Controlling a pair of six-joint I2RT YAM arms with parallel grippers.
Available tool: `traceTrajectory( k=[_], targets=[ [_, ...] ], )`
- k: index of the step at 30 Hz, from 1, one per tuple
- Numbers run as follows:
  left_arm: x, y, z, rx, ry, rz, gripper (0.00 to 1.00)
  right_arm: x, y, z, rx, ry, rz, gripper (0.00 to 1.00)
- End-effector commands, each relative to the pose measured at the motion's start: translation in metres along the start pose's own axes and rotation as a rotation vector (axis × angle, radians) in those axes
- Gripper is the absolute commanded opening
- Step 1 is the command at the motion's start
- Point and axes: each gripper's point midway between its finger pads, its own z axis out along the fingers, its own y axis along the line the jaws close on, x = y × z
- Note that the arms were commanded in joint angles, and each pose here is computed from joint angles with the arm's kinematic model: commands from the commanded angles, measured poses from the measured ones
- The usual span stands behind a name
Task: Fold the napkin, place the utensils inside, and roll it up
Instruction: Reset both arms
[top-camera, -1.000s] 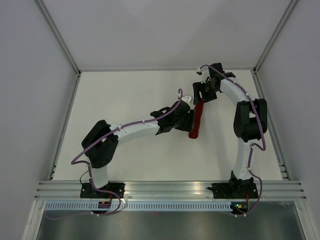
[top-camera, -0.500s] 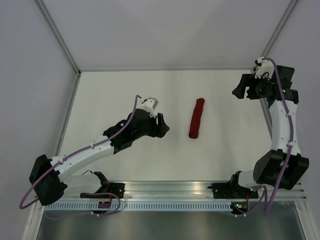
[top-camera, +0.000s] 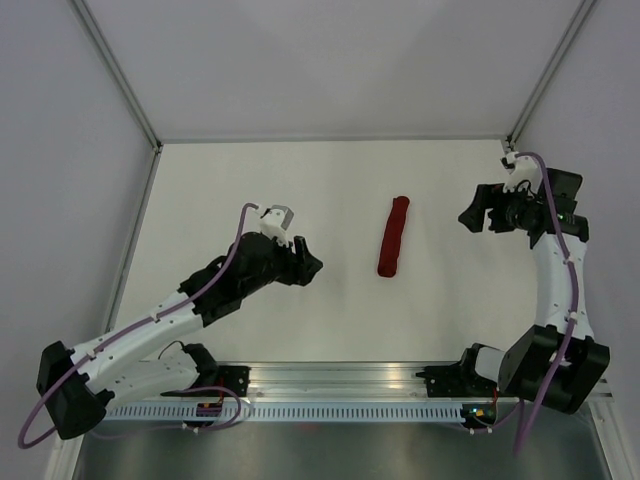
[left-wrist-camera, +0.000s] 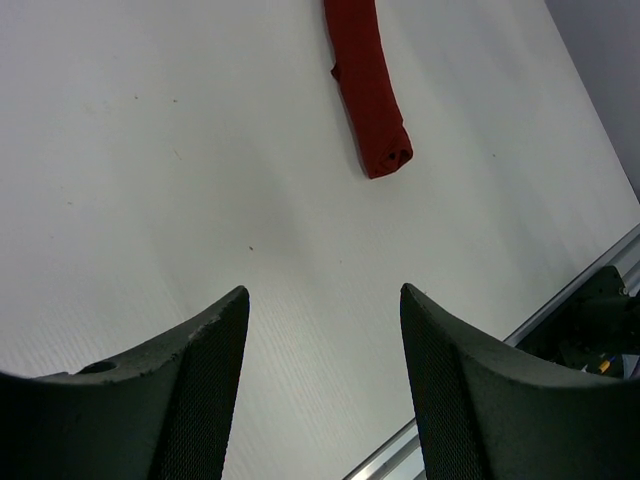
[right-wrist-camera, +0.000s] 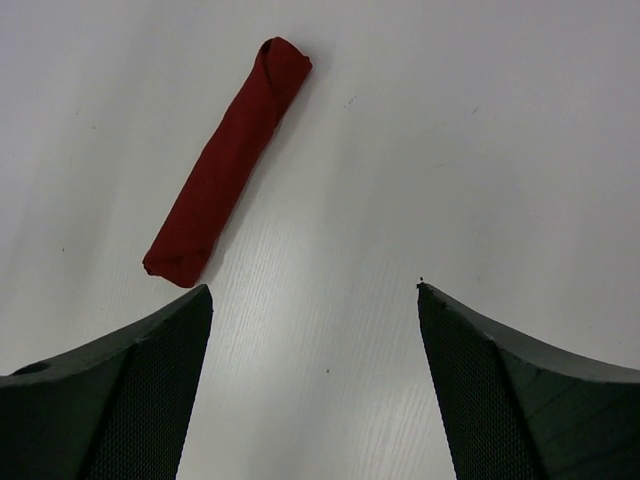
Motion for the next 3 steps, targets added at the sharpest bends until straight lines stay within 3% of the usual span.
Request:
traceTrajectory(
  k=[1,3],
  targets=[
    [-0.0065,0.0007,-0.0030,-0.002,-0.022,-0.002,0.67,-0.0077,-0.0006,-0.0012,-0.041,-0.037,-0.029,0.89],
    [-0.0063,0.0004,-0.0023,-0.001,-0.021,-0.002,0.66,-0.0083,-0.0042,-0.0041,-0.040,-0.047,-0.021,0.90]
  ],
)
